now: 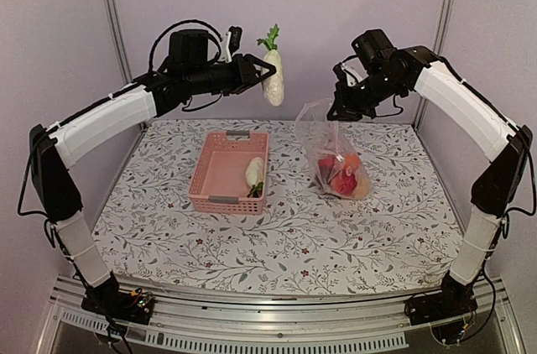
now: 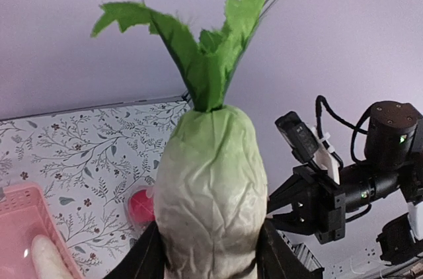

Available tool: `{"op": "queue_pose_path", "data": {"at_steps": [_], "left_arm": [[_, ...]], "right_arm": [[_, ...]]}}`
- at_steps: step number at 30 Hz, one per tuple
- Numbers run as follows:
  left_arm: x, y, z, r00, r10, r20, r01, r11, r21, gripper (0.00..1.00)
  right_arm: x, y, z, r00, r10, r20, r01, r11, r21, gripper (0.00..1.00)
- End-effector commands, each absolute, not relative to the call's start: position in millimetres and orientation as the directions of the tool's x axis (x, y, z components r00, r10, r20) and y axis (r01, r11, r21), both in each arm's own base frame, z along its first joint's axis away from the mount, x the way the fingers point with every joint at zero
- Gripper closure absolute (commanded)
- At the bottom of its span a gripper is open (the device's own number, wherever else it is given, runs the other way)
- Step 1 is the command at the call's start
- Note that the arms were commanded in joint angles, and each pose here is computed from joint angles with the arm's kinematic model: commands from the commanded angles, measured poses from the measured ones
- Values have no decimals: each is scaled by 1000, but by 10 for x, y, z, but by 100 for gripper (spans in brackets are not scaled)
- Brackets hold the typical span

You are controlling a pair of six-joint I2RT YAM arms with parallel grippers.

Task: Place the food in the zip-top bag and seal the zipper
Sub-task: Place the fake vegetable in the zipper food storage bag.

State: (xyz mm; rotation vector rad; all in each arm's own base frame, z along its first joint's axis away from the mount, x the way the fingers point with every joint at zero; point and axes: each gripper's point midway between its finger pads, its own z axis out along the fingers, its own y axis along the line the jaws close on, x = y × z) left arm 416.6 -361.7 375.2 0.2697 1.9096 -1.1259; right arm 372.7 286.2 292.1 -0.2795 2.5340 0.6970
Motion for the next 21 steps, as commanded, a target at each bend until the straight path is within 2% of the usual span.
{"op": "queue_pose_path", "data": {"at_steps": [1, 10, 16, 21], "left_arm": [[3977, -3981, 4094, -501, -281, -819, 701, 424, -574, 70], [3663, -4614, 3868, -511, -217, -832, 763, 331, -555, 70], [3618, -4771, 3627, -522, -184, -833, 757, 350, -552, 69], [3658, -4765, 3370, -550, -184, -814, 721, 387, -575, 59]], "right_arm": [[3715, 2989, 2954, -862, -68, -503, -332, 826, 456, 100], [3678, 3043, 3092, -863, -50, -503, -336, 800, 498, 100], [3641, 3031, 3135, -865, -45, -500, -334, 795, 507, 100], [3624, 3049, 3188, -865, -34, -501, -335, 782, 525, 100]]}}
